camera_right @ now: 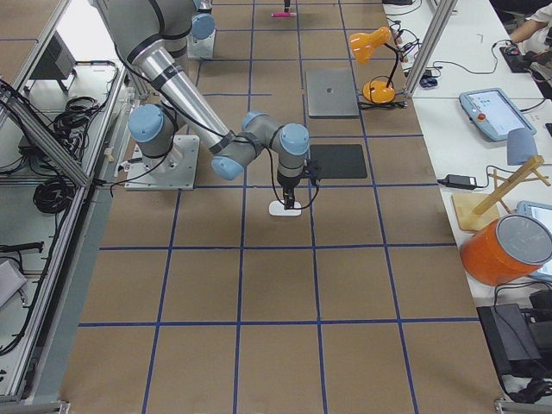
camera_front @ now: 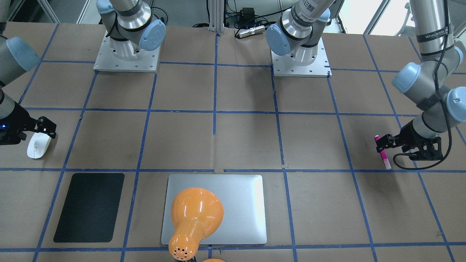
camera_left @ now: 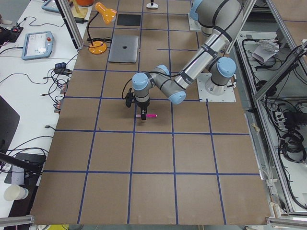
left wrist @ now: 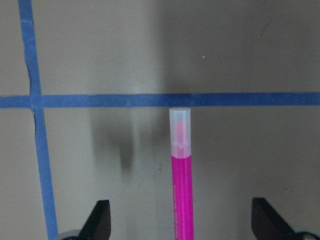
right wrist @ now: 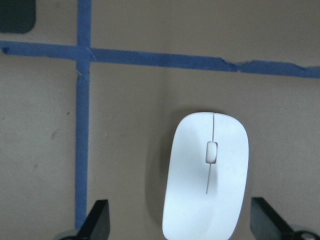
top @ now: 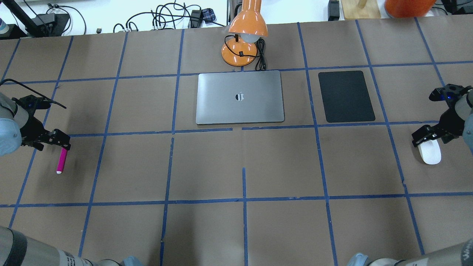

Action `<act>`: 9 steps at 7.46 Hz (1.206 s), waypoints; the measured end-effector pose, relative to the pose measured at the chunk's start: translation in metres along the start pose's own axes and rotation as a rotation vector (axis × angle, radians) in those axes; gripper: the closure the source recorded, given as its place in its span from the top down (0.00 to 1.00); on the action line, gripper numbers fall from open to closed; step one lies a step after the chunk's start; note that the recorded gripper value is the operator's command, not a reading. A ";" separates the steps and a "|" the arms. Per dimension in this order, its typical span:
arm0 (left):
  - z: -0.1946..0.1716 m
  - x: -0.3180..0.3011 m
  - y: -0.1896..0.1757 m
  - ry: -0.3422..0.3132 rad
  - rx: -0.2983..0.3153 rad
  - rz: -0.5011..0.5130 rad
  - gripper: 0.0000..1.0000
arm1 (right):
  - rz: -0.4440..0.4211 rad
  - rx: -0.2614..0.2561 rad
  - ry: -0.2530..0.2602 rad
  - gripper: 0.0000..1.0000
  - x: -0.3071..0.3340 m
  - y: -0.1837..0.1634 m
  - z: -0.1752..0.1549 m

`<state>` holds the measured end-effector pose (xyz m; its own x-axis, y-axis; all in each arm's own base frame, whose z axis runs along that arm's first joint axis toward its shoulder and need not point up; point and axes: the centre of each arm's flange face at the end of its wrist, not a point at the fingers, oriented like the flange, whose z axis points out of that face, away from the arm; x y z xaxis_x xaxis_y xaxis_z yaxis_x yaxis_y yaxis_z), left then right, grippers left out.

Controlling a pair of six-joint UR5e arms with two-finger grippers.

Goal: Place pen and mouse around notebook

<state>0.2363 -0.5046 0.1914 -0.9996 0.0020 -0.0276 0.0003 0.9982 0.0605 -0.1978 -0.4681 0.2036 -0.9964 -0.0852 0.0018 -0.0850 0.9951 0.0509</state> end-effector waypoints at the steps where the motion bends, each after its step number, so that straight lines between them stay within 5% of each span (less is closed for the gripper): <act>1: 0.008 0.000 -0.001 0.005 -0.006 0.001 0.81 | -0.001 -0.013 -0.007 1.00 0.005 0.002 0.009; 3: 0.017 -0.002 -0.004 0.013 -0.017 0.003 0.59 | -0.001 -0.022 -0.008 1.00 0.013 -0.002 0.029; 5: 0.021 -0.003 -0.005 0.015 -0.023 0.003 0.00 | 0.001 -0.013 0.020 0.58 0.020 -0.009 0.046; 9: 0.021 -0.005 -0.004 0.002 -0.039 0.001 0.00 | 0.004 -0.049 0.068 0.48 0.026 -0.007 0.042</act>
<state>0.2414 -0.5070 0.1705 -0.9997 0.0030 -0.0252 0.0005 0.9951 0.0991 -0.2231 -0.4756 0.1616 -0.9939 -0.0857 0.0697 -0.0786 0.9919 0.0996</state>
